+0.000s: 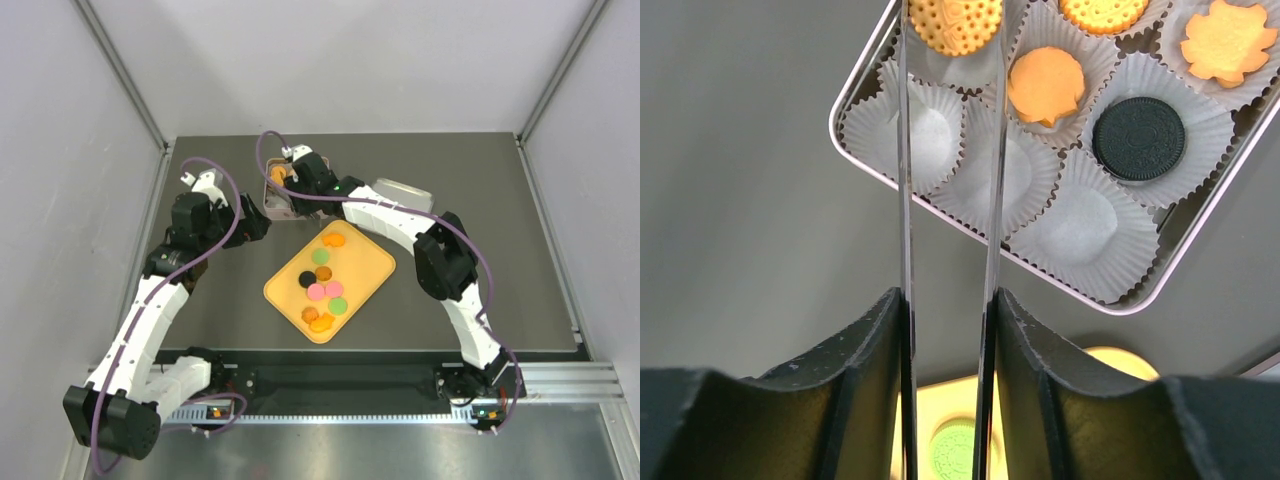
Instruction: Pack the cookies
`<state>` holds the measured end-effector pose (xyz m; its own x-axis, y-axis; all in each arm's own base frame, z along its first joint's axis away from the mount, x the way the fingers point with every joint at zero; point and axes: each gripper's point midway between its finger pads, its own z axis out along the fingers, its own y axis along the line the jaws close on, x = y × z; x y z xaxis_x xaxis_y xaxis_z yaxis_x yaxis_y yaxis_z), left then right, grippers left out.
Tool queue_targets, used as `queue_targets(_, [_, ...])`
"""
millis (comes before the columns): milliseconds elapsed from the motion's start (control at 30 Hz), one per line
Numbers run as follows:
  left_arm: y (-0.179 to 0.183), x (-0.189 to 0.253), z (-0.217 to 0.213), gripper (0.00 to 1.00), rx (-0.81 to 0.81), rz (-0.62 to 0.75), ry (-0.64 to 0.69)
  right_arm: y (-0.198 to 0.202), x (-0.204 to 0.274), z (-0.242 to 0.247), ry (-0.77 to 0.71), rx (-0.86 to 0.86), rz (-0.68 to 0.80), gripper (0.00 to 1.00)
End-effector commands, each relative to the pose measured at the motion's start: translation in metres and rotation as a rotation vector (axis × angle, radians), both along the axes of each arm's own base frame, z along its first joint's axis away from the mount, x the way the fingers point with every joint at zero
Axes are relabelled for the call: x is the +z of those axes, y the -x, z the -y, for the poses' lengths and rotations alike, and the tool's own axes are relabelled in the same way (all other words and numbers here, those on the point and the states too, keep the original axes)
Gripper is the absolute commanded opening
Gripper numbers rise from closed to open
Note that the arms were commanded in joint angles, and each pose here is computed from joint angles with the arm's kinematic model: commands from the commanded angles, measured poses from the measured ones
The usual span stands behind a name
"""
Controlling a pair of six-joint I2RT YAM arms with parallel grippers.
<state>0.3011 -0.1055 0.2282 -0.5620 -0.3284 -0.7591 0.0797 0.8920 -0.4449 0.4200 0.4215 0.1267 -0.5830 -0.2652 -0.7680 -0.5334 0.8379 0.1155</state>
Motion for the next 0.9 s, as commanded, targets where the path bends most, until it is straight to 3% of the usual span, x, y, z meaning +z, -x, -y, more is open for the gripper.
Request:
queue_targets(0, [-0.006,0.005,-0.002,0.99,0.013,0.037,0.004,-0.003,0.039,-0.014,-0.083,0.003,0.080,0.38])
queue_targets(867, [-0.007,0.004,-0.002,0.99,0.012,0.036,0.003,-0.001,0.056,-0.010,-0.090,0.001,0.104,0.45])
